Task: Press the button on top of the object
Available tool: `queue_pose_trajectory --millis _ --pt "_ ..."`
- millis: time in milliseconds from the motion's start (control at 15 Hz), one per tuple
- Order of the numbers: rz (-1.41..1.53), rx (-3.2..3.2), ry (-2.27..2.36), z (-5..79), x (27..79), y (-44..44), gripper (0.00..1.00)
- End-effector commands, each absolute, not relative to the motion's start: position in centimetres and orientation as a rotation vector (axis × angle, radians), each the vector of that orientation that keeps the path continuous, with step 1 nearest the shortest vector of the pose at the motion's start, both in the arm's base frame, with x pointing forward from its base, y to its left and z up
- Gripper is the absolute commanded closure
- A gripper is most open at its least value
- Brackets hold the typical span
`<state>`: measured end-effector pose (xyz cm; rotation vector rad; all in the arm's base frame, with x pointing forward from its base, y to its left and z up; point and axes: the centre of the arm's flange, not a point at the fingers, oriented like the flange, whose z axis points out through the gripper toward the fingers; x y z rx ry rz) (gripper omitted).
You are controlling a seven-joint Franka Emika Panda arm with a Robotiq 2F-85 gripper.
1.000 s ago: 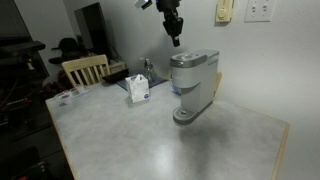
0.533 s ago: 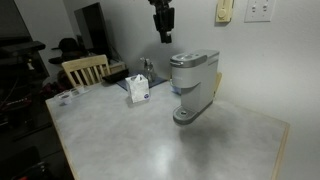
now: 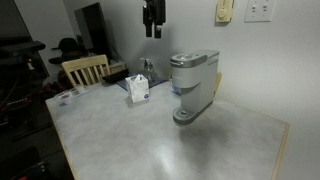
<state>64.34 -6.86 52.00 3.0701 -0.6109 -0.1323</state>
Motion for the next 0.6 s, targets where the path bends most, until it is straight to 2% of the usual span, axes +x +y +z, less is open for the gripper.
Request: queue_pose_trajectory --millis 0,533 --pt "-0.218 3.131 -0.569 52.62 64.02 -7.13 0.00" --pt "-0.244 3.125 -0.565 52.26 63.59 -6.63 0.00"
